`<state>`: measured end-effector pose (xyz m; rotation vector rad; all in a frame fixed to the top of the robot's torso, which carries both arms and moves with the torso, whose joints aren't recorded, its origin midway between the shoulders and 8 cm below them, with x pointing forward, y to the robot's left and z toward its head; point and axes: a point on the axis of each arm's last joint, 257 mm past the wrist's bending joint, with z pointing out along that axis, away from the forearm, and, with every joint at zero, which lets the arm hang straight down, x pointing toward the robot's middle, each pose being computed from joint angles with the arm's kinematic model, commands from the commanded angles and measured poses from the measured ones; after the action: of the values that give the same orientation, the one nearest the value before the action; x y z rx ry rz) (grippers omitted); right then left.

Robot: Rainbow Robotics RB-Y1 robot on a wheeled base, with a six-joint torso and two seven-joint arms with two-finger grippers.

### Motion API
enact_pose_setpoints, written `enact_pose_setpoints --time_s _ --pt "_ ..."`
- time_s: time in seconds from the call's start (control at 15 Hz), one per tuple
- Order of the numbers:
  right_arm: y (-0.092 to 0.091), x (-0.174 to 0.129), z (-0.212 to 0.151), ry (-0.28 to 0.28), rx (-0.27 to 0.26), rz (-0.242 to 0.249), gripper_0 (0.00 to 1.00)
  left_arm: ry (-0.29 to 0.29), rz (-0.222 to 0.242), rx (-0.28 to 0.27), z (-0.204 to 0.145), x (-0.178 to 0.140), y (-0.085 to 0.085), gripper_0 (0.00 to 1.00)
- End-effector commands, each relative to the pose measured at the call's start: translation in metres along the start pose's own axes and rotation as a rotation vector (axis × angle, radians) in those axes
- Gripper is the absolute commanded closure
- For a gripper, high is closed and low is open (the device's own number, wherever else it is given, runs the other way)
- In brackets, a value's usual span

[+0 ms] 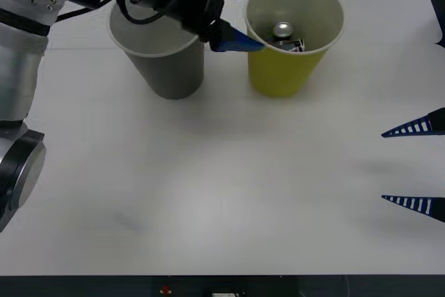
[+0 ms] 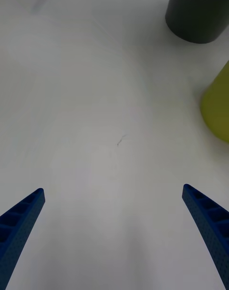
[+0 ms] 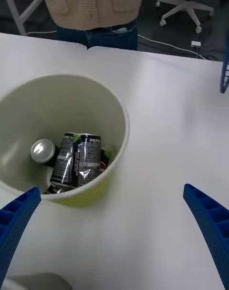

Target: Put the can into the green bin and the plastic bottle into the gray bin

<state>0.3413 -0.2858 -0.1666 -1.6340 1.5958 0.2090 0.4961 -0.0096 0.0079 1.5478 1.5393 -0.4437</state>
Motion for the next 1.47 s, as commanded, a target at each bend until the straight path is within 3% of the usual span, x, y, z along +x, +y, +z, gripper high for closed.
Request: enact_pose_setpoints --time_s 0.07,0.27,0.6,1.13,1.2,1.47 --pt "0.000 0.000 0.000 0.000 0.000 0.000 0.00 -0.015 0.055 0.009 -0.020 0.027 -0.027 0.00" --pt "0.000 0.000 0.000 0.000 0.000 0.000 0.00 -0.028 0.079 0.001 -0.039 0.056 -0.059 0.00" --pt "0.000 0.000 0.000 0.000 0.000 0.000 0.00 -0.028 0.169 -0.013 -0.064 0.121 -0.102 0.00" --pt "0.000 0.000 0.000 0.000 0.000 0.000 0.00 0.015 0.257 0.013 -0.098 0.182 -0.139 0.00" --pt "0.000 0.000 0.000 0.000 0.000 0.000 0.00 0.021 0.265 0.016 -0.104 0.188 -0.142 0.00" --pt "0.000 0.000 0.000 0.000 0.000 0.000 0.00 0.035 0.216 0.039 -0.122 0.203 -0.155 0.00"
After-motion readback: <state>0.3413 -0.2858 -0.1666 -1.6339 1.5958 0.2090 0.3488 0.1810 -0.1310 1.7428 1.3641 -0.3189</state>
